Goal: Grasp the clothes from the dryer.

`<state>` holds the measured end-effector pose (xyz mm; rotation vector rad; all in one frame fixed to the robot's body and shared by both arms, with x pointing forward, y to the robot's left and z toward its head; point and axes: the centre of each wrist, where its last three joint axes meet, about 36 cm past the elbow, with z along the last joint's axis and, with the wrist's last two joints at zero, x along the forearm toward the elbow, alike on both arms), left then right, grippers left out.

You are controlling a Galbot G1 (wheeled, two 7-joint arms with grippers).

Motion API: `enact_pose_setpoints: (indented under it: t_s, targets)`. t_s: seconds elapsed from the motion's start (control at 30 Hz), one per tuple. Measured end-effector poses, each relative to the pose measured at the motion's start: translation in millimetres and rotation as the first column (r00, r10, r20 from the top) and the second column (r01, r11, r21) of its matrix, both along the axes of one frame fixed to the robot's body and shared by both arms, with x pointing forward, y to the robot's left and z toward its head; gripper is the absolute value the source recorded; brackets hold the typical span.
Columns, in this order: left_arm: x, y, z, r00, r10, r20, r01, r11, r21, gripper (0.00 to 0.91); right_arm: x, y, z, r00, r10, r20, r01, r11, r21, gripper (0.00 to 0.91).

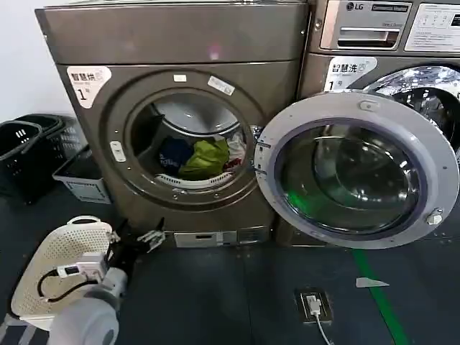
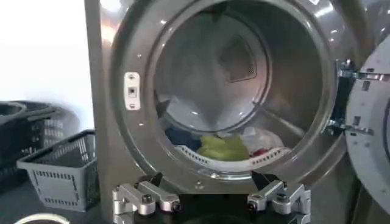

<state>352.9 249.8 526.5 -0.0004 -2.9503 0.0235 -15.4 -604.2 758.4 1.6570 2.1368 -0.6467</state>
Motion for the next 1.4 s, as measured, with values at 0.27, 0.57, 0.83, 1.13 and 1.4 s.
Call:
enact_pose_setpoints:
  t_s: [0.27,0.57,0.83,1.13,1.4]
  targets:
    - [5,-4,-1.1,1.000,-0.009,0.006,0.009,1.000,-0.002,0.907,-1,0,-0.4,1.000,0.000,0.000,0.000,1.000,-0.001,0.907]
    - [10,-9,-2.1,1.000,-0.022,0.021,0.022,1.000,-0.004,0.907,0,-1,-1.5,1.000,0.004,-0.001,-0.004,1.000,-0.006,0.907]
    - [15,-11,-4.3,0.999,-0.023,0.046,0.023,1.000,0.015,0.907,-1,0,-3.5,1.000,0.018,-0.004,-0.018,1.000,-0.018,0.907]
    - [16,-13,-5.7,0.998,-0.024,0.062,0.022,0.999,0.029,0.907,-1,-1,-3.8,1.000,0.028,-0.004,-0.028,0.999,-0.039,0.907]
    - [15,-13,-5.0,0.997,-0.021,0.071,0.018,0.999,0.036,0.907,0,-1,-3.2,0.999,0.036,-0.006,-0.036,0.998,-0.050,0.907]
